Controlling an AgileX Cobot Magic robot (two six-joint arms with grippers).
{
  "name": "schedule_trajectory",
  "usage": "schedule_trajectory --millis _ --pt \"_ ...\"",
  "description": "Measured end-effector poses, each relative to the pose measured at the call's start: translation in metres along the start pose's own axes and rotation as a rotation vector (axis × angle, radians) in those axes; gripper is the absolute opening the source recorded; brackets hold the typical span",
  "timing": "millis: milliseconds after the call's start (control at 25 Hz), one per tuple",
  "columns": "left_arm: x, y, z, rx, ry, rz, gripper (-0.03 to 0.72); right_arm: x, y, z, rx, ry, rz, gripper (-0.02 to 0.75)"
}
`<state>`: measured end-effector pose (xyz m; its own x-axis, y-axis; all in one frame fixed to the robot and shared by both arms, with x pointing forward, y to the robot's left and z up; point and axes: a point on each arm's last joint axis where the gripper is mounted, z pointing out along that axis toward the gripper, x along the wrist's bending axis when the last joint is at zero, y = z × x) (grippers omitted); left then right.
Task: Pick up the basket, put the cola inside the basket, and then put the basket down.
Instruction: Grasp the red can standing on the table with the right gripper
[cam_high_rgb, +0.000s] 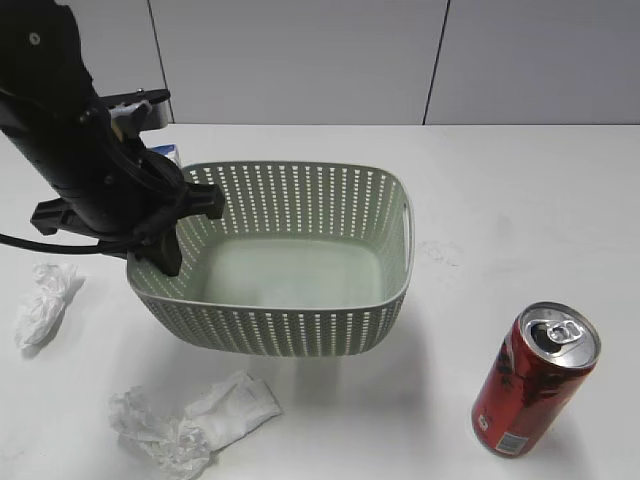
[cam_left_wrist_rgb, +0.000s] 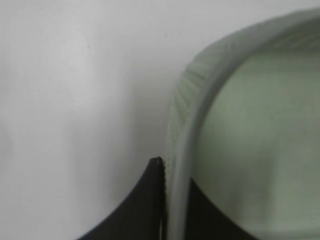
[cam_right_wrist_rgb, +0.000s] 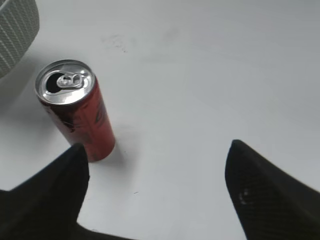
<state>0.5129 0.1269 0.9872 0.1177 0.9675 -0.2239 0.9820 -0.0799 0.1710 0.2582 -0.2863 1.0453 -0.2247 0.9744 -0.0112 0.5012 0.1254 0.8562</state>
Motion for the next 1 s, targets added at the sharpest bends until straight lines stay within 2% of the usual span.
schedule_trajectory --millis 240,360,520,680,800,1000 --pt "0.0 0.0 0.0 0.001 0.0 0.0 -0.004 0.003 0.048 0.02 0.162 0.115 0.079 0.652" --pt "0.0 0.0 0.0 0.001 0.0 0.0 -0.004 0.007 0.072 0.036 0.254 0.216 0.027 0.647" --pt "0.0 0.0 0.0 -0.001 0.0 0.001 -0.004 0.017 0.095 0.061 0.373 0.344 -0.174 0.645" --pt "0.0 0.0 0.0 -0.004 0.0 0.001 -0.004 0.032 0.102 0.085 0.483 0.438 -0.47 0.643" --pt "0.0 0.001 0.0 -0.007 -0.001 0.001 -0.004 0.044 0.1 0.108 0.564 0.456 -0.619 0.643" --pt "0.0 0.001 0.0 -0.007 0.0 0.002 -0.004 0.05 0.097 0.145 0.661 0.448 -0.701 0.643"
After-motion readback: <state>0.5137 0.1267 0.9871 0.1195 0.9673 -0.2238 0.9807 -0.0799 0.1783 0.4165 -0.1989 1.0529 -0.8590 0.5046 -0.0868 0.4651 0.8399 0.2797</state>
